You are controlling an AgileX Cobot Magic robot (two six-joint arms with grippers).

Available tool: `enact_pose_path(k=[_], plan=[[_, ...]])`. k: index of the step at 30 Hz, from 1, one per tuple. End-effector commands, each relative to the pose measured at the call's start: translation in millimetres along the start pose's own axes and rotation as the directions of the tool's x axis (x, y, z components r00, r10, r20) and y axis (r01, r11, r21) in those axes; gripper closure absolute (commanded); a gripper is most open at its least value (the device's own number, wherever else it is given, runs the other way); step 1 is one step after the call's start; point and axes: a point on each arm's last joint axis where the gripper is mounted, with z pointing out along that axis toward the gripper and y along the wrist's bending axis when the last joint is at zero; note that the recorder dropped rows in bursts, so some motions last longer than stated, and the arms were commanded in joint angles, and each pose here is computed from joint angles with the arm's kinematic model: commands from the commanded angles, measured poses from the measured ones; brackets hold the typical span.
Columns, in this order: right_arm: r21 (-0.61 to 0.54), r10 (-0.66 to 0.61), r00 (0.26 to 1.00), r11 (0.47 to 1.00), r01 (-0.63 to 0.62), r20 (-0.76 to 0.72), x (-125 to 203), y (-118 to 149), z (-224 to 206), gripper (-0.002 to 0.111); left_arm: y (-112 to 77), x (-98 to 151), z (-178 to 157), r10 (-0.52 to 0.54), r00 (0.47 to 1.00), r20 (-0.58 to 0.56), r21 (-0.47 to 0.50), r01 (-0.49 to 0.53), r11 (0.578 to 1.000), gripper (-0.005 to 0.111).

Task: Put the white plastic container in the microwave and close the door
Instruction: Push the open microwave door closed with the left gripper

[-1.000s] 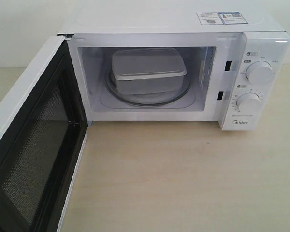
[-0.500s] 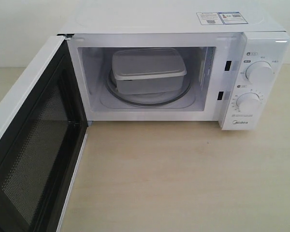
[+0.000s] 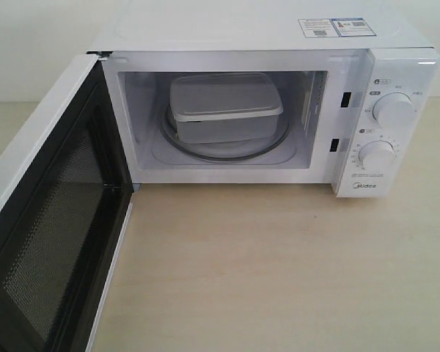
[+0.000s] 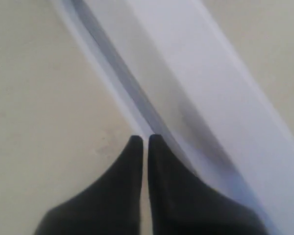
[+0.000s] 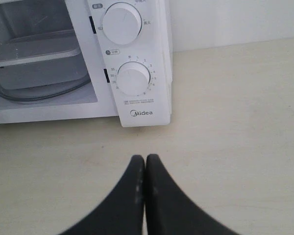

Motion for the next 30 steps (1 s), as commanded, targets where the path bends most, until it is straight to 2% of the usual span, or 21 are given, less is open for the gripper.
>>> enact_pose_path(k=[1,5,9,12,18,22,26,30], plan=[[0.000,0.006,1.000,1.000,-0.006,0.017,-1.4,0.1,-0.5,0.108,-5.1,-2.0,12.2,0.023,0.999,0.030,0.112,-0.026,0.993,0.102],[0.000,0.006,1.000,1.000,-0.006,0.017,-1.4,0.1,-0.5,0.108,-10.8,-8.7,13.8,-0.005,0.996,0.086,0.198,-0.012,0.980,0.102],[0.000,0.006,1.000,1.000,-0.006,0.017,-1.4,0.1,-0.5,0.108,-19.9,-18.6,9.9,-0.021,0.980,0.198,0.296,-0.039,0.954,0.102],[0.000,0.006,1.000,1.000,-0.006,0.017,-1.4,0.1,-0.5,0.108,-23.9,-24.4,7.1,-0.026,0.964,0.266,0.336,-0.067,0.940,0.102],[0.000,0.006,1.000,1.000,-0.006,0.017,-1.4,0.1,-0.5,0.108,-23.0,-31.1,5.3,-0.031,0.939,0.342,0.322,-0.086,0.943,0.102],[0.000,0.006,1.000,1.000,-0.006,0.017,-1.4,0.1,-0.5,0.108,-19.7,-33.2,8.2,-0.013,0.935,0.353,0.301,-0.100,0.948,0.102],[0.000,0.006,1.000,1.000,-0.006,0.017,-1.4,0.1,-0.5,0.108,-19.0,-39.3,20.8,-0.004,0.937,0.348,0.331,-0.119,0.936,0.102],[0.000,0.006,1.000,1.000,-0.006,0.017,-1.4,0.1,-0.5,0.108,-28.7,-52.1,40.1,0.020,0.926,0.377,0.359,-0.166,0.918,0.102]])
